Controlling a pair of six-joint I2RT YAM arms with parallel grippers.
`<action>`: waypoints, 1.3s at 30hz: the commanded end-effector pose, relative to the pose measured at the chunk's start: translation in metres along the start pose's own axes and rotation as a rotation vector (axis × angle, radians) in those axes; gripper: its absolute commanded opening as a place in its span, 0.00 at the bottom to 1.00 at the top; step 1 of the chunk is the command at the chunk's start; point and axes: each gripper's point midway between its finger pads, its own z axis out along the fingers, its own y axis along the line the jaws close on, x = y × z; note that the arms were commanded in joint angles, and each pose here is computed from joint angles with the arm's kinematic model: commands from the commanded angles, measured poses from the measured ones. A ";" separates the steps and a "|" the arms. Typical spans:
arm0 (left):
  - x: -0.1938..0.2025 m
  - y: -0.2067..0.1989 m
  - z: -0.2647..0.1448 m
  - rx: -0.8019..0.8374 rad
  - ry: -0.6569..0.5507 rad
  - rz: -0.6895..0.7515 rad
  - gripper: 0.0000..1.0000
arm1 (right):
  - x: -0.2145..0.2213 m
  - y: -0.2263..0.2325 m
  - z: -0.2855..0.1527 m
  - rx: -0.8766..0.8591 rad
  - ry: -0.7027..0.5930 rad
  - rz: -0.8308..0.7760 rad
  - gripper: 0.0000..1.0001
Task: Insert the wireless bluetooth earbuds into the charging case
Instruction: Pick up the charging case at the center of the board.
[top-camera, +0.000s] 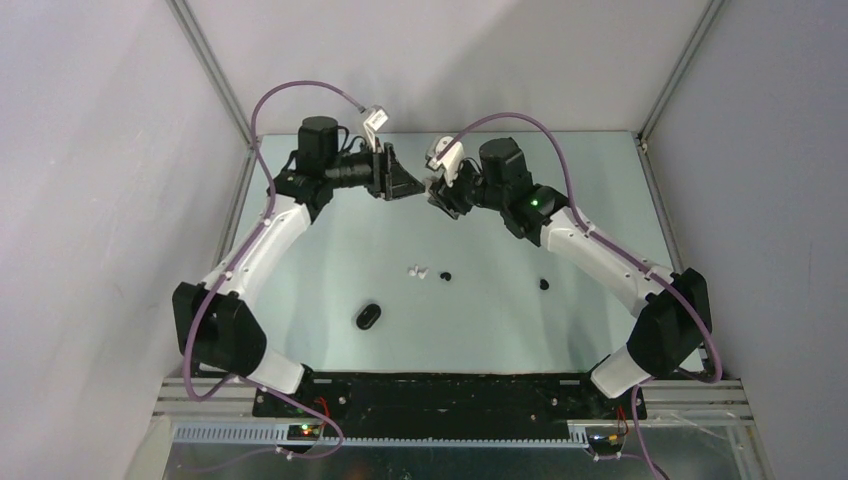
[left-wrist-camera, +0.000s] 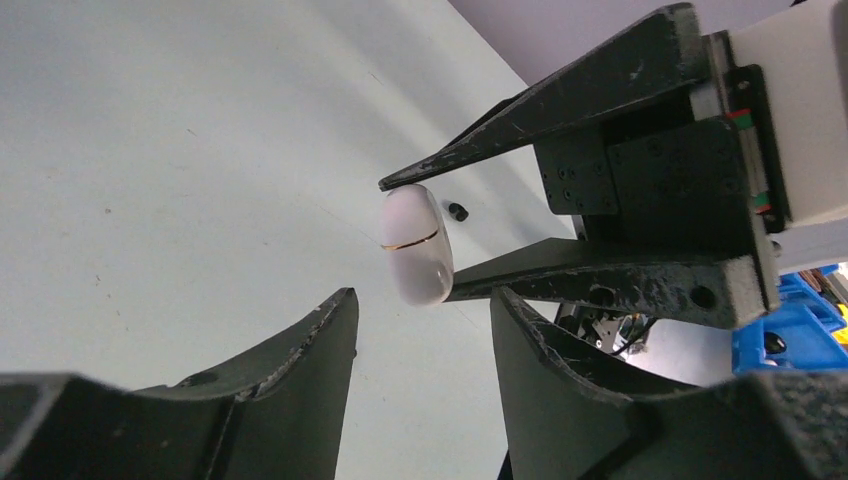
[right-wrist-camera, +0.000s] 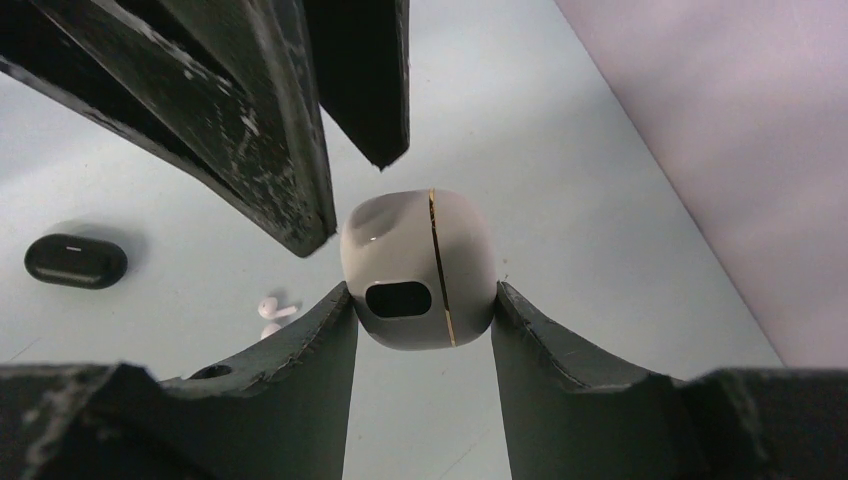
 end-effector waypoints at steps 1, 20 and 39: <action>-0.016 -0.013 0.003 0.059 -0.023 0.069 0.55 | -0.043 -0.009 -0.012 0.058 -0.129 -0.060 0.41; -0.016 -0.013 0.010 0.081 -0.010 0.080 0.15 | -0.050 0.001 -0.008 0.057 -0.160 -0.122 0.44; 0.017 -0.026 -0.032 0.120 -0.056 0.842 0.00 | -0.034 0.041 -0.063 -0.601 -0.044 0.132 0.80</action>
